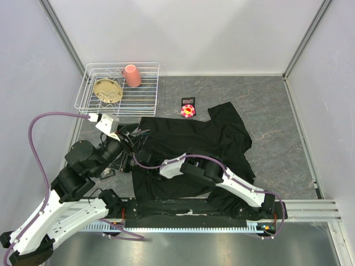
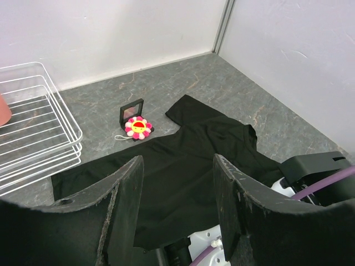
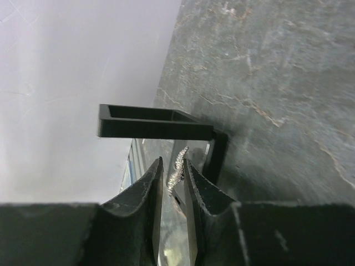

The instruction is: Remove the brooch from the garment

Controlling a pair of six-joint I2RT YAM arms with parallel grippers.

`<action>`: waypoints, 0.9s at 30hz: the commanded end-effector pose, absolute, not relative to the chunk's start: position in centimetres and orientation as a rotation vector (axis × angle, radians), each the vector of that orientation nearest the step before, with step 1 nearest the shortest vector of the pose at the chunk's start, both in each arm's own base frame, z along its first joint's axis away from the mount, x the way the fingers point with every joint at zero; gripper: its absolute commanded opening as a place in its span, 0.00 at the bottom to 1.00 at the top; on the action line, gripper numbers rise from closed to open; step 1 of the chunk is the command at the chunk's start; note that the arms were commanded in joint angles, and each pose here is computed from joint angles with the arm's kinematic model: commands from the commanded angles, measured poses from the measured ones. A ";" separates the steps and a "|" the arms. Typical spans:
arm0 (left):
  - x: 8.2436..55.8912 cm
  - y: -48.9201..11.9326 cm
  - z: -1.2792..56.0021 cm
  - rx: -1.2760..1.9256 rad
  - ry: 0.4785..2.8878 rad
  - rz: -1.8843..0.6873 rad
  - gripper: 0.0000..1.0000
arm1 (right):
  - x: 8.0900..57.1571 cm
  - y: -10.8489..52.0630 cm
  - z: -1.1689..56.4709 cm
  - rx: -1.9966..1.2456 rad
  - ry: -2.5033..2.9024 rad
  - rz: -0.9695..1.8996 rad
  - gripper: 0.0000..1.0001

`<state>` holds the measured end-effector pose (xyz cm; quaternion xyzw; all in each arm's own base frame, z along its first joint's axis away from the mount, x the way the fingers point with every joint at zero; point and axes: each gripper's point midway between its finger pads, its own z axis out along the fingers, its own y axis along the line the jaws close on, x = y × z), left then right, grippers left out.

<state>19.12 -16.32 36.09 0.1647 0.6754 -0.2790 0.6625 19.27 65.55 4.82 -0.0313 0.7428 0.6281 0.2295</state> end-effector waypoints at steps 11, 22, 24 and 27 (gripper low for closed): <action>18.9 -16.3 36.8 0.326 1.482 -0.680 0.60 | 19.5 64.6 6.8 -0.120 1.967 1.653 0.37; 19.0 -15.8 36.4 0.284 1.495 -0.675 0.60 | 19.8 63.7 9.0 -0.133 1.954 1.597 0.43; 19.1 -15.1 36.6 0.239 1.505 -0.662 0.60 | 19.8 63.2 8.8 -0.139 1.971 1.564 0.43; 19.2 -13.8 37.1 0.164 1.515 -0.637 0.60 | 19.8 62.0 9.8 -0.149 1.975 1.514 0.44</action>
